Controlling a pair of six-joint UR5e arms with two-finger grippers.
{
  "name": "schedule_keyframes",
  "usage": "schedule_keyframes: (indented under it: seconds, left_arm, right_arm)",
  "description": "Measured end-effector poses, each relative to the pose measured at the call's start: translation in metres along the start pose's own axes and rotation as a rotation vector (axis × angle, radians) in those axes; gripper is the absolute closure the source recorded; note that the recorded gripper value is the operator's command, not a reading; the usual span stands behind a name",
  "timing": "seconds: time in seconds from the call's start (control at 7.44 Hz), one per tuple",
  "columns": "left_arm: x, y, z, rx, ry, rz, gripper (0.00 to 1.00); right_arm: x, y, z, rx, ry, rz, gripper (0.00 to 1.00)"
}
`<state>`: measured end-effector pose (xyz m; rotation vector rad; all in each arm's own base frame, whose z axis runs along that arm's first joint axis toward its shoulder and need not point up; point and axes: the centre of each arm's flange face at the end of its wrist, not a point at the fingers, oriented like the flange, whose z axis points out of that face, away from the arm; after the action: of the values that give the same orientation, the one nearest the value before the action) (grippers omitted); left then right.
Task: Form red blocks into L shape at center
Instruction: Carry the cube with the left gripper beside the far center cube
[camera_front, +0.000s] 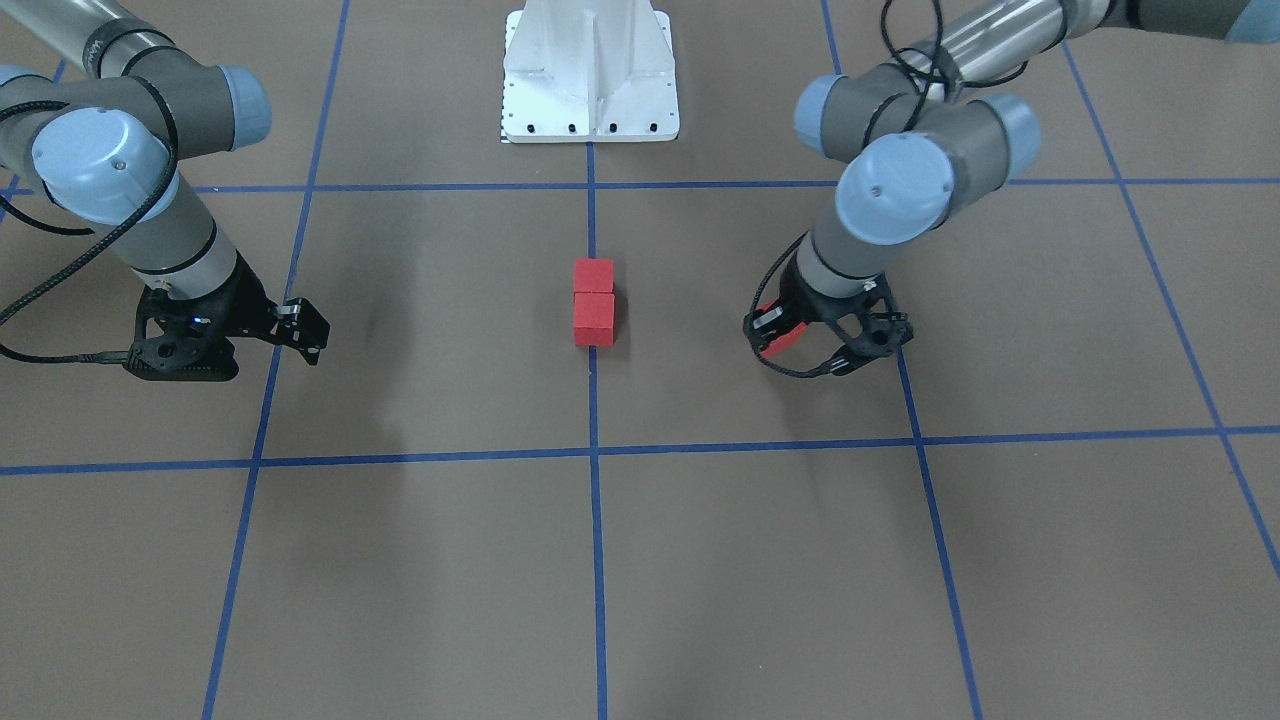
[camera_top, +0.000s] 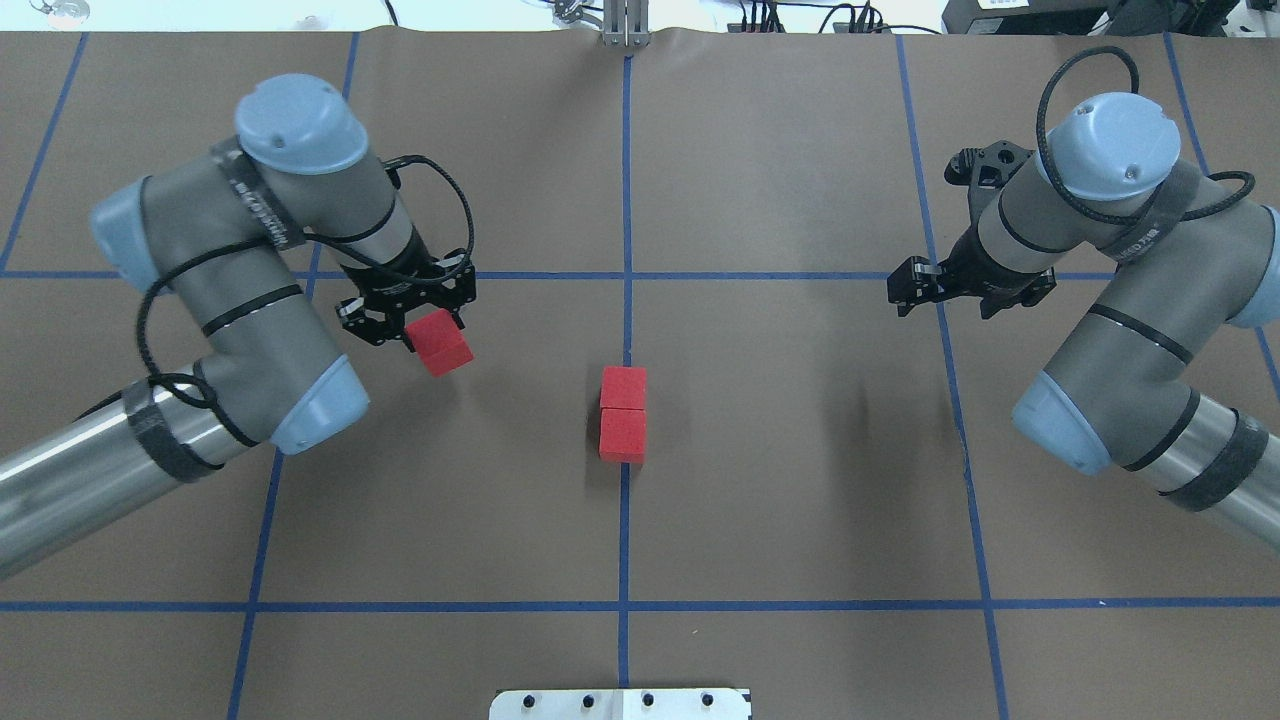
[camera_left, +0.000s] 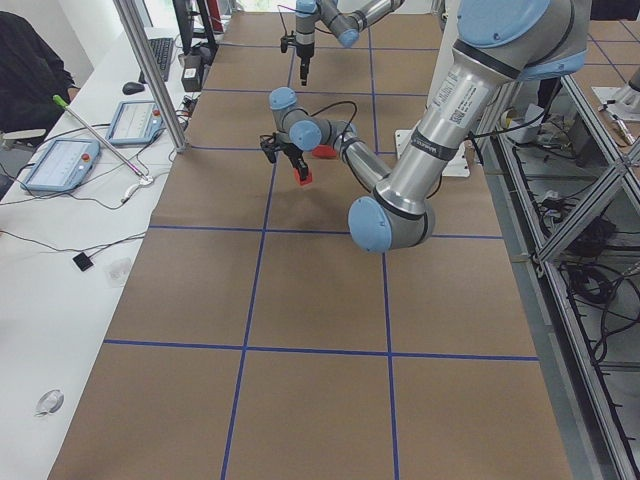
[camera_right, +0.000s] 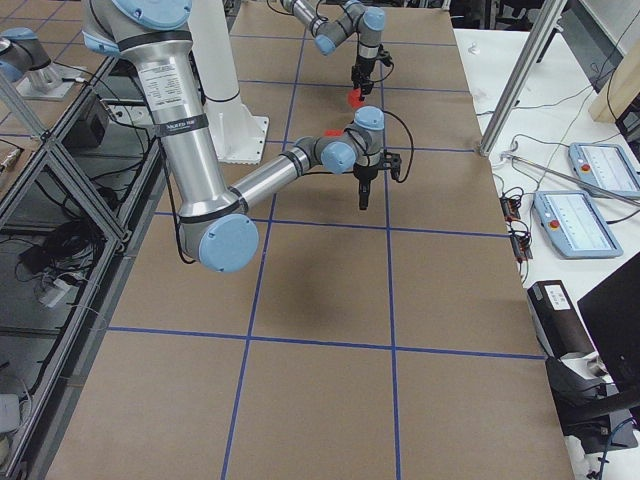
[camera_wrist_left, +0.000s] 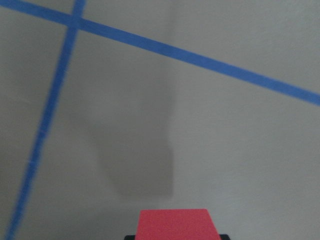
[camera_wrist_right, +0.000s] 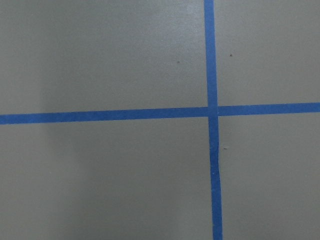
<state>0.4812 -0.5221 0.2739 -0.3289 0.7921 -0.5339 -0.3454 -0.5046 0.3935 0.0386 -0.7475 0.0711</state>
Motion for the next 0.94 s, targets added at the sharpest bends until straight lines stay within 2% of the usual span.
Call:
schedule_keyframes:
  seconds: [0.27, 0.54, 0.67, 0.94]
  left_arm:
    - [0.032, 0.031, 0.013, 0.021, -0.006, -0.308, 1.0]
    - [0.045, 0.063, 0.025, 0.052, 0.008, -0.552, 1.0]
    - [0.051, 0.075, 0.025, 0.057, 0.02, -0.633, 1.0]
    - [0.059, 0.086, 0.02, 0.055, 0.037, -0.715, 1.0]
  right_arm:
    - [0.0, 0.0, -0.001, 0.006, 0.001, -0.001, 0.0]
    - [-0.001, 0.0, -0.002, 0.007, 0.0, -0.001, 0.0]
    - [-0.001, 0.0, -0.002, 0.007, 0.0, -0.001, 0.0]
    - [0.0, 0.0, -0.001, 0.006, 0.002, 0.0, 0.0]
